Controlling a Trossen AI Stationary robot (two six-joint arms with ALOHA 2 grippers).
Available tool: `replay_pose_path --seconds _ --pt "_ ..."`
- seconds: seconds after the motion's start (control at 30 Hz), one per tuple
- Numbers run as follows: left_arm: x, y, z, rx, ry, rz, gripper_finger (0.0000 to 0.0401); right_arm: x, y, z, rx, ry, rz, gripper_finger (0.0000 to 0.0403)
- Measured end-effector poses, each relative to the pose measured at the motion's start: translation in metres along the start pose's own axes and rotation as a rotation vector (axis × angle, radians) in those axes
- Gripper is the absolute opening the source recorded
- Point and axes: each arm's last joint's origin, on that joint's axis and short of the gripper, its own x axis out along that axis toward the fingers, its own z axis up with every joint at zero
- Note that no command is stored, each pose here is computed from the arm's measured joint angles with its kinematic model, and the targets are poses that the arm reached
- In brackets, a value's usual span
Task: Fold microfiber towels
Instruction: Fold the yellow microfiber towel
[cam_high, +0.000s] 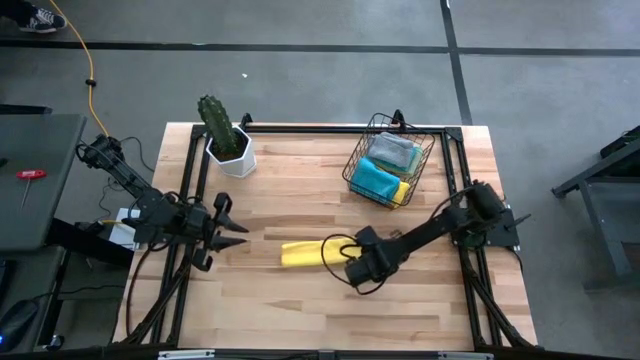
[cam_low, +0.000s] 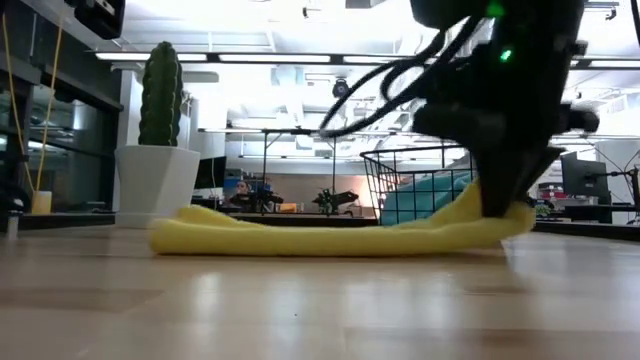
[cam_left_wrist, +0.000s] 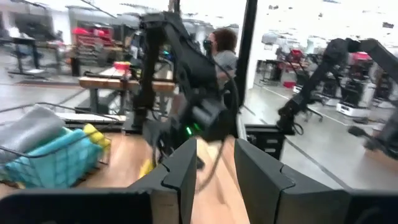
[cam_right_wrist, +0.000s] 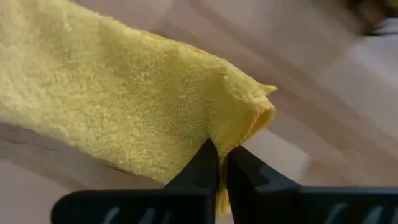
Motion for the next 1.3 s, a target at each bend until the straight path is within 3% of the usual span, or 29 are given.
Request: replay_pose_path --seconds 0.13,0.3,0.43,0.57,0.97,1.3 --pt "0.001 -0.003 -0.009 0.041 0.089 -0.101 0.0097 -0.01 -0.008 0.001 0.013 0.011 -0.016 0.0007" --pt "0.012 0.002 -0.031 0.126 0.256 0.005 0.006 -0.02 -0.006 0.006 0.033 -0.009 0.064 0.0003" --pt "0.027 0.008 -0.048 0.137 0.383 -0.032 0.0009 -0.023 -0.003 0.007 0.029 -0.015 0.094 0.0002" --pt "0.041 0.014 -0.069 0.137 0.516 -0.074 0.0006 -0.024 -0.001 0.008 0.021 -0.017 0.112 0.0002" --pt "0.078 0.029 -0.124 0.101 0.594 -0.052 0.0 -0.035 0.007 0.012 0.001 -0.008 0.174 0.0002" --pt "0.082 0.045 -0.15 0.075 0.7 0.02 0.0 -0.066 0.024 0.03 -0.001 -0.14 0.314 0.0002"
